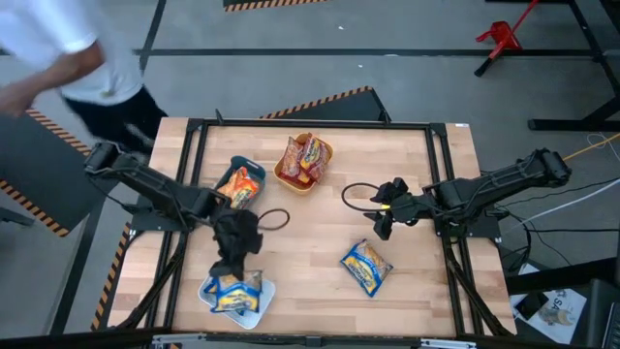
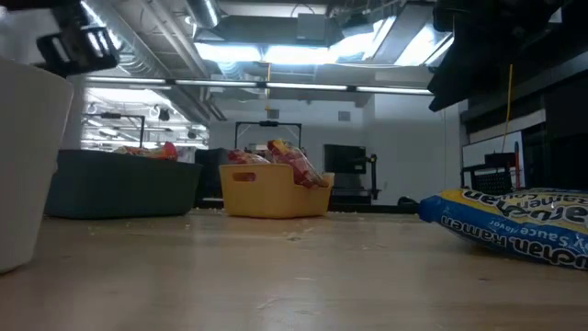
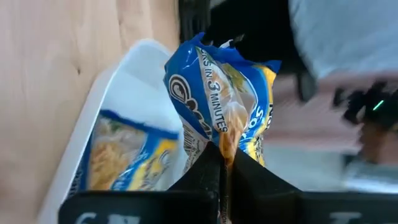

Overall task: Sort Maruchan noodles
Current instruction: Put the top blue noodle pack into the white bin, then put the blue noodle pack into the white bin

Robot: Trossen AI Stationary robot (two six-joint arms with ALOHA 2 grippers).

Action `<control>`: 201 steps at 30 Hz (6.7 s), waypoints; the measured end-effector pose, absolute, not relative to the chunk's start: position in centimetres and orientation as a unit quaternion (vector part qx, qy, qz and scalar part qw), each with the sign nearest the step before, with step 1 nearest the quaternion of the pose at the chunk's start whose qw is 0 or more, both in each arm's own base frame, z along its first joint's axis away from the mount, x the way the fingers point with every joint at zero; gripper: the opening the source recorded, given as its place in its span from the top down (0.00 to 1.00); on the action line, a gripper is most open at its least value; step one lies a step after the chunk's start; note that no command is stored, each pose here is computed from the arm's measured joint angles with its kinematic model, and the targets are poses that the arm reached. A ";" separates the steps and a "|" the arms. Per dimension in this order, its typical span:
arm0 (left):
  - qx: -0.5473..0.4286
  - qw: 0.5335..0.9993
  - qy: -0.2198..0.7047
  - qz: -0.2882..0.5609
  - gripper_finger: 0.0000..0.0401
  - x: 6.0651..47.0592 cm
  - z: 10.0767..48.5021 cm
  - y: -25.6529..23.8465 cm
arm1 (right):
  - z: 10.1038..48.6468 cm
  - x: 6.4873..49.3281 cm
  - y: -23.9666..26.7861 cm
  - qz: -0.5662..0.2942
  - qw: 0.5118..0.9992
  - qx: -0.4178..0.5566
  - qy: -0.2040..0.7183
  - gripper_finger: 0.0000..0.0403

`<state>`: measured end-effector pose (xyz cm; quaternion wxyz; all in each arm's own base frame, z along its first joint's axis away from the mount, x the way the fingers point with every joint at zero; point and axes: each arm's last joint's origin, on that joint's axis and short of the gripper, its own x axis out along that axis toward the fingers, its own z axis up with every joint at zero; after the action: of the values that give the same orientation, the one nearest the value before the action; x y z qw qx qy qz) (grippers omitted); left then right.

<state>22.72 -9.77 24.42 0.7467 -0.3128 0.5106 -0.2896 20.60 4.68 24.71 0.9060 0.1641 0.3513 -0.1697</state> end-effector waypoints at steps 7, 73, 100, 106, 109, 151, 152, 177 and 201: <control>-0.206 0.763 0.530 -0.307 0.98 21.9 23.3 -10.7 | 24.7 20.6 4.7 -0.170 0.906 0.164 0.351 0.40; -0.250 0.895 0.363 -0.066 0.65 33.2 23.5 -6.2 | 13.1 22.5 12.1 -0.046 0.847 0.262 0.461 0.40; -0.419 0.825 0.379 -0.010 0.37 38.9 12.6 -3.9 | 13.4 24.5 9.9 -0.103 0.870 0.227 0.426 0.40; -0.469 0.799 0.376 -0.009 0.36 39.2 12.1 -4.3 | 13.4 24.6 9.9 -0.107 0.872 0.225 0.420 0.40; -0.482 0.797 0.364 -0.013 0.36 39.3 12.4 -4.7 | 12.9 24.9 10.1 -0.106 0.877 0.221 0.413 0.40; -0.509 0.787 0.347 0.032 0.39 39.5 11.5 -5.8 | 11.8 24.7 13.3 -0.121 0.854 0.234 0.449 0.40; -0.510 0.787 0.346 0.031 0.39 39.5 11.5 -5.8 | 11.8 24.8 13.1 -0.119 0.855 0.231 0.448 0.40; -0.561 0.748 0.349 -0.055 0.91 39.8 12.5 -6.8 | 14.7 22.9 12.2 -0.093 0.840 0.225 0.484 0.40; -0.556 0.739 0.357 -0.133 0.99 29.0 30.1 -10.2 | 18.5 20.1 10.1 -0.139 0.858 0.181 0.460 0.40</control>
<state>28.98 -10.18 30.08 0.7386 -0.5562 0.3571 -0.1329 20.05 10.14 18.52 0.8581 0.1814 0.4598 -0.1388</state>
